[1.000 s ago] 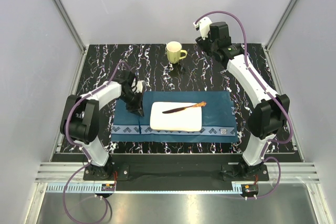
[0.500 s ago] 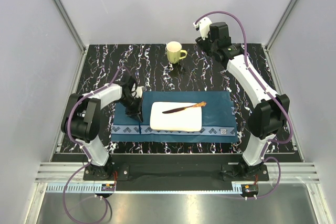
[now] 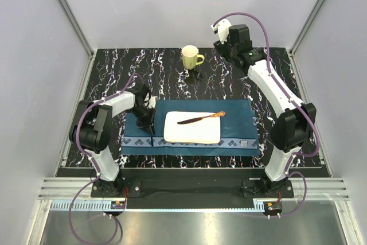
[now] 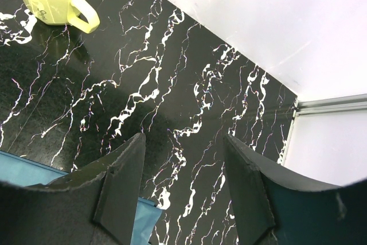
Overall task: Set the dinner table for one person
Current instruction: Place the fork on the napkin.
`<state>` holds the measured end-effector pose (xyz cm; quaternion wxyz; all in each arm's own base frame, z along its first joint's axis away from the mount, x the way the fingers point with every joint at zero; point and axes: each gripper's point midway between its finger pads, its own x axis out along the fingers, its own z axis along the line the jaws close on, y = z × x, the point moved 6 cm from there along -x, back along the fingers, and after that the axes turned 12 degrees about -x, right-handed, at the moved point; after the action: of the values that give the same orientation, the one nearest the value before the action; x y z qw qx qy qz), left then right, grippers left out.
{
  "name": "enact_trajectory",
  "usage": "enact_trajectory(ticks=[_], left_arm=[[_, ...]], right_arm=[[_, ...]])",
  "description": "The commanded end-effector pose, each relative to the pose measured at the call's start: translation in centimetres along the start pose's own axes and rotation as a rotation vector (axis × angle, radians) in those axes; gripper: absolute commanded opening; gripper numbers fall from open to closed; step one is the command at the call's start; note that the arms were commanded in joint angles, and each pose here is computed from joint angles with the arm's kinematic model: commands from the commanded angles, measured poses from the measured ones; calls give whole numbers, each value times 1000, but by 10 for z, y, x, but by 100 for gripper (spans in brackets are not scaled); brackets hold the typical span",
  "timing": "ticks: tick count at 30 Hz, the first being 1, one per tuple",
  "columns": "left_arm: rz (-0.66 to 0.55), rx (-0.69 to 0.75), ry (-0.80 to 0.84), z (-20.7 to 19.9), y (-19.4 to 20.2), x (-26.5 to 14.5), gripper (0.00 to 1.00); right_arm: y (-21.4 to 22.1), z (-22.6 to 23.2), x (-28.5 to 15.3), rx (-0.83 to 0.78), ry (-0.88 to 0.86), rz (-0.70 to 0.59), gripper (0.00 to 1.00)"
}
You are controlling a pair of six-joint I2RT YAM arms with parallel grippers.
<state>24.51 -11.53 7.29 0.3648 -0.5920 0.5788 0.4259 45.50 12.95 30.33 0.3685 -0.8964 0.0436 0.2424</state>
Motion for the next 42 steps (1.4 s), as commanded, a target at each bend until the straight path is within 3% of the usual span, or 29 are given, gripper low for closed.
enact_trajectory(ticks=[1, 42], left_arm=[[-21, 18, -58, 6, -8, -2, 0], [-38, 63, -148, 14, -9, -14, 0]], right_arm=[[-15, -11, -14, 25, 44, -62, 63], [-20, -13, -11, 25, 52, -73, 64]])
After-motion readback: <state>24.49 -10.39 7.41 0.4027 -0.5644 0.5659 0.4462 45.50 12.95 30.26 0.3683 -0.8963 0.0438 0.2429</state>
